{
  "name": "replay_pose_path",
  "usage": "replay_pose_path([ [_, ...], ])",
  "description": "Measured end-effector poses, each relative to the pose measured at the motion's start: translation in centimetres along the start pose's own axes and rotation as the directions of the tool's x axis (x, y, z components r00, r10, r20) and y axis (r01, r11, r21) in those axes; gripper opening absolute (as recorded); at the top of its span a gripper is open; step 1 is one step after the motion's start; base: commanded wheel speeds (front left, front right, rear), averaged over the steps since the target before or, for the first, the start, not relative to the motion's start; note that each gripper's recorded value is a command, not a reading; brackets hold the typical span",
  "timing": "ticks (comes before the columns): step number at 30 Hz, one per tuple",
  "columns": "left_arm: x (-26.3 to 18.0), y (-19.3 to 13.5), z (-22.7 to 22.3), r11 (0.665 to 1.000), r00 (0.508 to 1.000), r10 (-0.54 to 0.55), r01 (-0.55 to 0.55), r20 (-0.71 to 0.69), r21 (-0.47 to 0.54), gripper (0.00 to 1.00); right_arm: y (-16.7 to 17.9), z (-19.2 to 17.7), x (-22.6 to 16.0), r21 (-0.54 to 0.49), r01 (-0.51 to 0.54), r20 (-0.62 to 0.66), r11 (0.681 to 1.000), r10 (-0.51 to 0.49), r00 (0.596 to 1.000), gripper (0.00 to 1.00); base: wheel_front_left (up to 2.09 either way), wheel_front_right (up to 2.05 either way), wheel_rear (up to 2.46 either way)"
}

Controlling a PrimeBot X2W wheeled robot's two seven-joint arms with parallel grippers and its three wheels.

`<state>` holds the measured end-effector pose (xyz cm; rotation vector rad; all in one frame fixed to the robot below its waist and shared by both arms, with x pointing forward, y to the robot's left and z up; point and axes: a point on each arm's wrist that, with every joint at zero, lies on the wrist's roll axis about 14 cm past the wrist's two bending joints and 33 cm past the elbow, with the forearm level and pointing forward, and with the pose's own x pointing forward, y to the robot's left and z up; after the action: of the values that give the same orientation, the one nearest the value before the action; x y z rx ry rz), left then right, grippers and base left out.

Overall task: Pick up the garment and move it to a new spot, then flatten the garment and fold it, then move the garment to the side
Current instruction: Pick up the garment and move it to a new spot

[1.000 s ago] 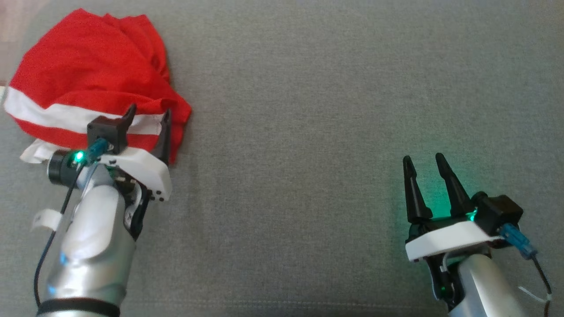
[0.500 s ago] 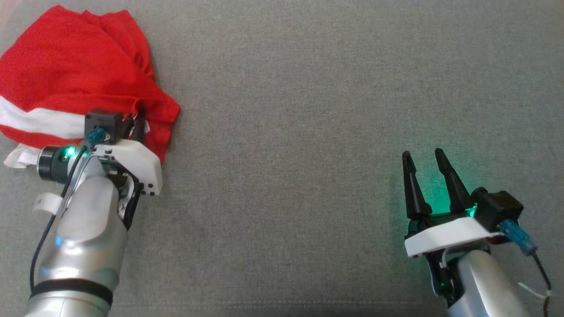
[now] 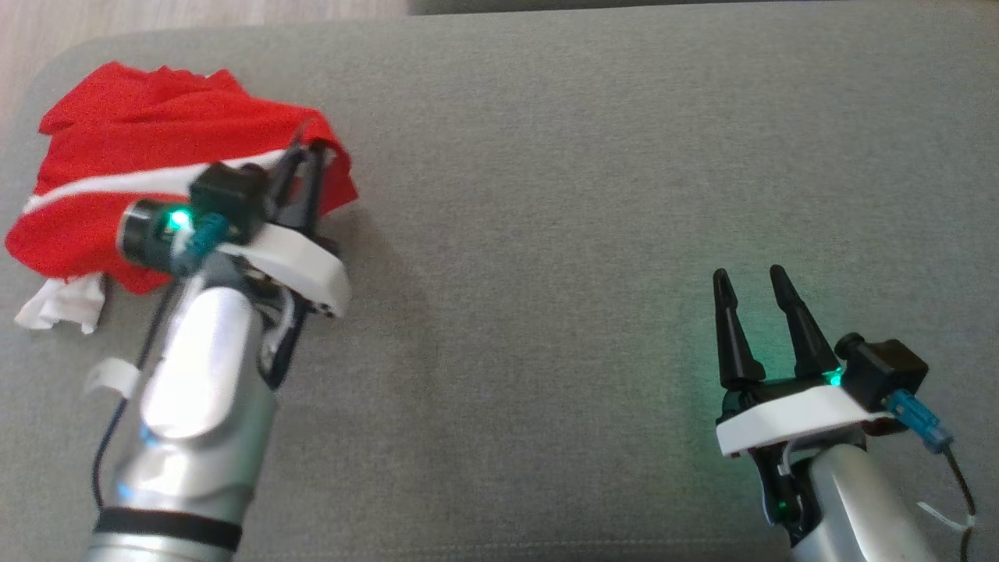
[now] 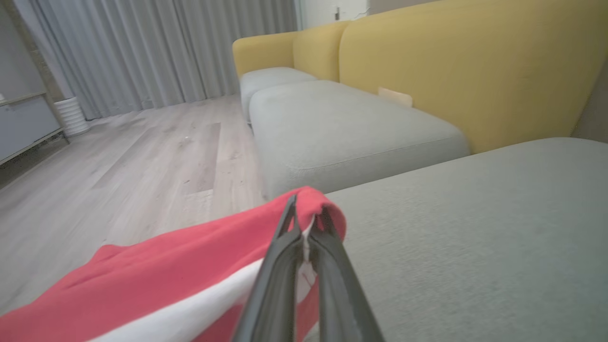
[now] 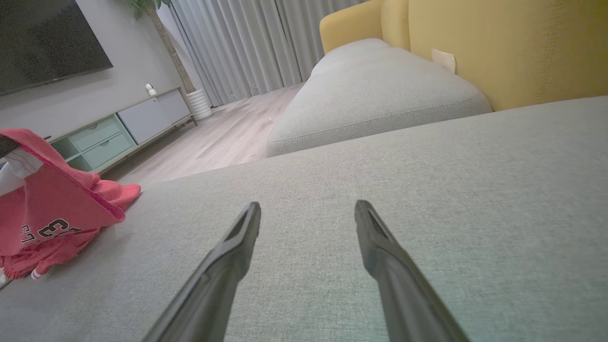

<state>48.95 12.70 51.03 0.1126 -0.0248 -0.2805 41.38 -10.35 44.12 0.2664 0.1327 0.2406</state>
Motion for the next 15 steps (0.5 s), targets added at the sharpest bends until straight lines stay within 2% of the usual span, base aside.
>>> replay_pose_path([
  [6, 0.7, -5.3, 2.9, 0.991, 0.986, -0.132, 0.134, 0.099, -0.016, 0.0, -0.9, 0.8, -1.0, 0.004, 0.033, 0.021, 0.999, -0.033, 0.999, 1.0, 0.0, 0.0, 0.0],
  [14, 1.7, -13.0, 6.2, 0.944, 0.93, -0.319, 0.329, 0.184, -0.028, 0.0, -2.6, 1.4, -2.7, 0.013, 0.091, 0.04, 0.996, -0.092, 0.995, 1.0, 0.0, 0.0, 0.0],
  [15, 1.7, -13.0, 6.2, 0.944, 0.93, -0.319, 0.329, 0.184, -0.028, 0.0, -2.6, 1.4, -2.7, 0.013, 0.091, 0.04, 0.996, -0.092, 0.995, 1.0, 0.0, 0.0, 0.0],
])
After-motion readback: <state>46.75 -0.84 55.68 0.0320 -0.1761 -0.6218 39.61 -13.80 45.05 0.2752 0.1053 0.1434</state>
